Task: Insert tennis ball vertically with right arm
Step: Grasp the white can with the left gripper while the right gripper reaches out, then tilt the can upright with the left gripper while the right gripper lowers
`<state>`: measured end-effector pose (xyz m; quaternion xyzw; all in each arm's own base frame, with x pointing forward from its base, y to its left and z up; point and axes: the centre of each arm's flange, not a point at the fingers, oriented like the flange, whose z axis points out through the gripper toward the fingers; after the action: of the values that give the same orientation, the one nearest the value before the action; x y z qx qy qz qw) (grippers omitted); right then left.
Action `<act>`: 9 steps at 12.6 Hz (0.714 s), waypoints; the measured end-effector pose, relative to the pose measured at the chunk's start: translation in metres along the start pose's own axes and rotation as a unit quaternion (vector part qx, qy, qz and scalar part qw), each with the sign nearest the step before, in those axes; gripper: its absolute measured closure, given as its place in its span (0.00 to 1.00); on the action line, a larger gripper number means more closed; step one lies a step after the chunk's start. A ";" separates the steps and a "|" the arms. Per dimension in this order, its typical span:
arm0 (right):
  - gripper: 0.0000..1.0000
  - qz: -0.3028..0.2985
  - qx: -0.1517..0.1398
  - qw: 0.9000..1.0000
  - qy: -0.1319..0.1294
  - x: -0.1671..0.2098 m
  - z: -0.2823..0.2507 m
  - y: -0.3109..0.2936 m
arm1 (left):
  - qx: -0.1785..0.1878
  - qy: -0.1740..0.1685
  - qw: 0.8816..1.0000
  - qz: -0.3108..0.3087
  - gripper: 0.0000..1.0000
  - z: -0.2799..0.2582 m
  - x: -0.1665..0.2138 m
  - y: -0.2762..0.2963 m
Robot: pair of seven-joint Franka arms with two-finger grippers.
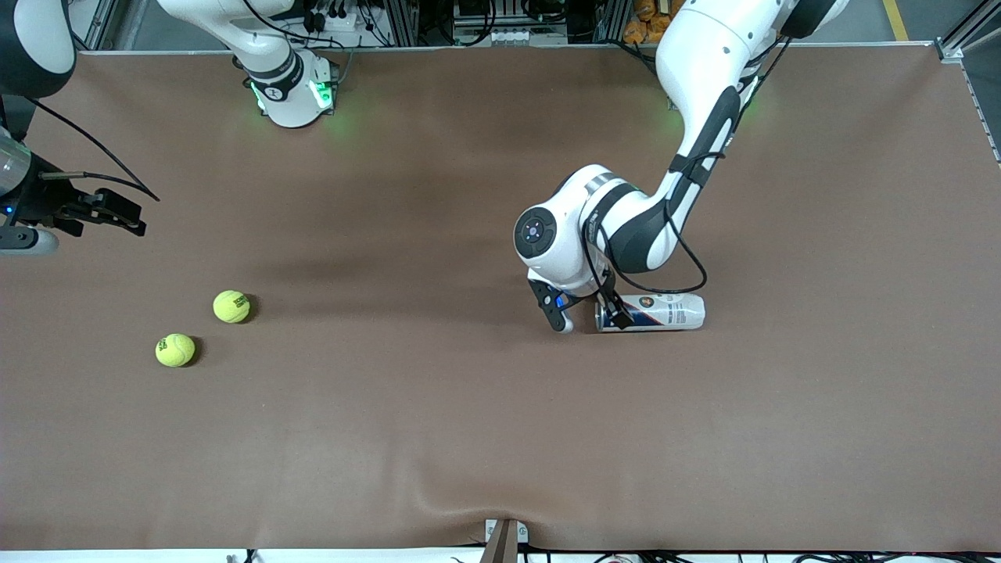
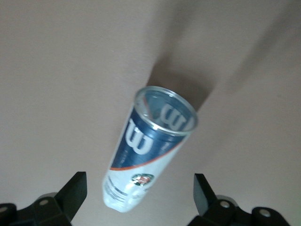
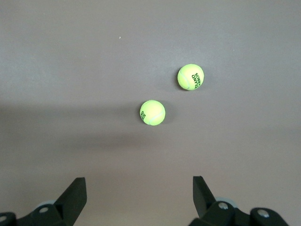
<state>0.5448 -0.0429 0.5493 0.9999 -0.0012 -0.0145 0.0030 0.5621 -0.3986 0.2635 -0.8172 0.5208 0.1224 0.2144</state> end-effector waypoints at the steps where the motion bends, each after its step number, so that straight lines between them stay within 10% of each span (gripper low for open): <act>1: 0.00 0.000 -0.001 1.000 0.007 0.003 0.010 0.000 | 0.003 0.001 1.000 0.001 0.00 0.005 0.002 -0.001; 9: 0.00 -0.001 -0.007 0.998 0.054 0.005 0.145 -0.002 | -0.019 -0.004 1.000 -0.004 0.00 0.049 0.003 -0.009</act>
<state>0.5455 -0.0422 0.4040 0.9992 0.0001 0.0399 0.0097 0.5731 -0.3745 0.2216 -0.8225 0.5146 0.1343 0.2016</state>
